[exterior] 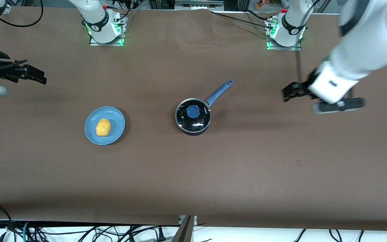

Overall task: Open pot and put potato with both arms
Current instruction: 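Reach the left gripper down to the blue lid knob and grasp it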

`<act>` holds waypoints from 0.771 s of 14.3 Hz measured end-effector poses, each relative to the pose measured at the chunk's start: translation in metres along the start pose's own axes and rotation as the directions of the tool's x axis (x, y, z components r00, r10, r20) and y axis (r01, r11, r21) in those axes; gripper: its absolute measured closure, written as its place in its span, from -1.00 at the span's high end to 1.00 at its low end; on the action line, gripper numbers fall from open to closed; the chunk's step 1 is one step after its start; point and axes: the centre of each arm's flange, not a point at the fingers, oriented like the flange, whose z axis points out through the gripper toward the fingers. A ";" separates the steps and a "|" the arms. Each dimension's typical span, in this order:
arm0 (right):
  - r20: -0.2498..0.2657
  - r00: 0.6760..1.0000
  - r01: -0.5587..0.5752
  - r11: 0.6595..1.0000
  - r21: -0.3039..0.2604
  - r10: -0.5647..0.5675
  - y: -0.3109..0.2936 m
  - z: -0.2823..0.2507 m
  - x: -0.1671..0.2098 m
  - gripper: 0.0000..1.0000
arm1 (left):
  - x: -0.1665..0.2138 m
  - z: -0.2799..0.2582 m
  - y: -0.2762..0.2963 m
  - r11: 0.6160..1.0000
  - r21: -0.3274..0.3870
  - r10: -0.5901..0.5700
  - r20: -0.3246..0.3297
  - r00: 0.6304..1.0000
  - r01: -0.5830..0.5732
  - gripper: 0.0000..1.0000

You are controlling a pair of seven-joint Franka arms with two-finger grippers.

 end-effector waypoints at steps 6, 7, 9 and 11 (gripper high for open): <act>0.002 1.000 -0.001 1.000 0.000 0.001 0.000 0.001 0.000 1.00 | -0.047 0.189 0.179 0.991 -0.048 -0.127 -0.045 0.991 0.125 1.00; 0.002 1.000 -0.001 1.000 0.000 0.001 0.000 0.001 0.000 1.00 | -0.057 0.207 0.195 0.990 -0.044 -0.136 -0.057 0.989 0.134 1.00; 0.006 1.000 -0.001 1.000 0.000 0.001 0.000 0.001 -0.001 1.00 | -0.077 0.231 0.225 0.989 -0.024 -0.150 -0.086 0.985 0.149 1.00; 0.009 1.000 -0.001 1.000 0.000 0.001 0.000 0.001 -0.001 1.00 | -0.097 0.247 0.253 0.989 -0.016 -0.146 -0.108 0.983 0.145 1.00</act>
